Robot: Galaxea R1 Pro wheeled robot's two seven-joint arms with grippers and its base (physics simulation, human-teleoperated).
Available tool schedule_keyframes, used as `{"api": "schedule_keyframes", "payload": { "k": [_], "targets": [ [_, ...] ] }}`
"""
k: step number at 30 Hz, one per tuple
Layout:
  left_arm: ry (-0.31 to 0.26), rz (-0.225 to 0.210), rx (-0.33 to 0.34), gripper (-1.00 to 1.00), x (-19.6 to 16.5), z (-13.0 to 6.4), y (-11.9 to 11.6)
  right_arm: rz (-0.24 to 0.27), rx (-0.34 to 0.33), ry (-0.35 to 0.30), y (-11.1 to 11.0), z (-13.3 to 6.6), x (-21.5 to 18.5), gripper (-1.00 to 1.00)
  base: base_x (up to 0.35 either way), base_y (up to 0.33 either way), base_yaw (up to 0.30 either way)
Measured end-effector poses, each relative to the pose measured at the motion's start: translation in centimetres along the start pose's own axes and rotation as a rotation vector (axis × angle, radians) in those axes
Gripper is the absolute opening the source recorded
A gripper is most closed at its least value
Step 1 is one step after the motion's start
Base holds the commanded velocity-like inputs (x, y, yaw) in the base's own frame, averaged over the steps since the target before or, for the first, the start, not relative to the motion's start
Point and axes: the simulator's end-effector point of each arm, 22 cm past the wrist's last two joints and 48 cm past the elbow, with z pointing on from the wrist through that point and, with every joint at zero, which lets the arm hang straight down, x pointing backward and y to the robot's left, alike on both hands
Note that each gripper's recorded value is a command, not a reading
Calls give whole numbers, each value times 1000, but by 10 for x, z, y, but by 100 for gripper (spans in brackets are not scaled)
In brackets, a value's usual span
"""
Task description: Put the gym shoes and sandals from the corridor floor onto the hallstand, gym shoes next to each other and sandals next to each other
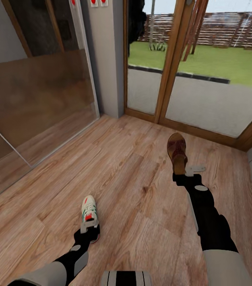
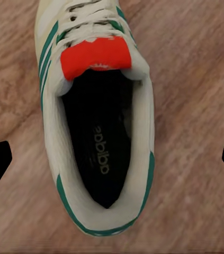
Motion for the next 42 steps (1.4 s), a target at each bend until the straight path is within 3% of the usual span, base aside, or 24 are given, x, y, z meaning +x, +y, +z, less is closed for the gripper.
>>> {"api": "schedule_keyframes", "payload": {
  "k": [8, 30, 37, 42],
  "targets": [
    [-1, -2, -5, 100, 9, 3, 3, -3, -2, 19, 3, 6, 11, -100, 0, 0, 0],
    [92, 7, -23, 100, 72, 20, 12, -28, -15, 140, 17, 42, 85, -100, 0, 0, 0],
    [98, 9, -23, 100, 77, 21, 13, -30, -16, 149, 18, 44, 91, -100, 0, 0, 0],
    [63, 4, -22, 100, 68, 22, 13, -31, -16, 151, 19, 45, 92, -100, 0, 0, 0]
  ]
}}
